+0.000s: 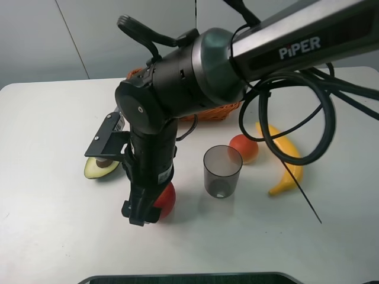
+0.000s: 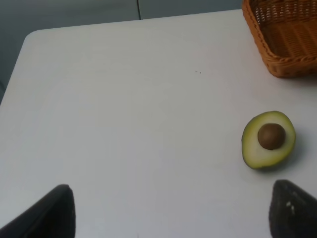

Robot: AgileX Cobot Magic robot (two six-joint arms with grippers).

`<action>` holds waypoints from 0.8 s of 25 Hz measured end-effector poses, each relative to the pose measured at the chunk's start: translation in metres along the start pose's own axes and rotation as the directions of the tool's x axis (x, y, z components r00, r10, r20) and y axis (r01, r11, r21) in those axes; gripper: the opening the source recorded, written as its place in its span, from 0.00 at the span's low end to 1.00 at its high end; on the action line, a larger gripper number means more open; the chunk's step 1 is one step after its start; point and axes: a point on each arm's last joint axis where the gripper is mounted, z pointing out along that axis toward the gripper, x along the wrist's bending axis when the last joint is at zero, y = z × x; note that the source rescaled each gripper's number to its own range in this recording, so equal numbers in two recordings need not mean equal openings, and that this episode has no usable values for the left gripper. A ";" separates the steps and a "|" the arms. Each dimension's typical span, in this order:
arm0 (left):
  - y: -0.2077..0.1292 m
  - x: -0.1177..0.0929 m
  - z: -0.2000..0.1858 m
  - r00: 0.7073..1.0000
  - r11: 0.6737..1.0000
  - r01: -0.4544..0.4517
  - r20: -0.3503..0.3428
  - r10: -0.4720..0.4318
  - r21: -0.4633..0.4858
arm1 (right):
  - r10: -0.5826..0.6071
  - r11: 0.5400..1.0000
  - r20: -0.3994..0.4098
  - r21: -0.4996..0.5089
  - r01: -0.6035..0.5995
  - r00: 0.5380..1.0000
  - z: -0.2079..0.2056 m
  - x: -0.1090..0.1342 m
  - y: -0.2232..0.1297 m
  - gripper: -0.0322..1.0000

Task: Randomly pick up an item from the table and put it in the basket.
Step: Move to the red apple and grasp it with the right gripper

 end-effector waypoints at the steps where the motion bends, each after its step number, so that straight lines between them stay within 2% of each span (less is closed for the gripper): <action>1: 0.000 0.000 0.000 1.000 1.000 0.000 0.000 0.000 0.001 | 0.000 1.000 0.002 -0.004 0.000 1.000 0.002 0.000 0.000 1.00; 10: 0.000 0.000 0.000 1.000 1.000 0.000 0.000 0.000 0.001 | 0.000 1.000 0.004 -0.004 0.000 1.000 0.011 -0.001 0.001 1.00; 11: 0.000 0.000 0.000 1.000 1.000 0.000 0.000 0.000 0.000 | 0.000 1.000 0.004 -0.004 0.000 1.000 0.011 -0.001 0.001 0.98; 12: 0.000 0.000 0.000 1.000 1.000 0.000 0.000 0.000 0.000 | 0.000 1.000 0.004 -0.004 0.000 1.000 0.011 -0.001 0.001 0.71; 13: 0.000 0.000 0.000 1.000 1.000 0.000 0.000 0.000 0.001 | 0.000 1.000 0.004 -0.004 0.000 1.000 0.011 -0.001 0.001 0.29; 14: 0.000 0.000 0.000 1.000 1.000 0.000 0.000 0.000 0.000 | -0.002 1.000 0.006 -0.003 0.002 1.000 0.011 -0.002 0.001 0.03; 15: 0.000 0.000 0.000 1.000 1.000 0.000 0.000 0.000 0.000 | -0.002 1.000 0.006 -0.005 0.002 1.000 0.011 -0.002 0.001 0.06; 20: 0.000 0.000 0.000 1.000 1.000 -0.002 0.000 0.002 0.001 | -0.002 1.000 0.006 -0.005 0.002 1.000 0.011 -0.002 0.001 0.06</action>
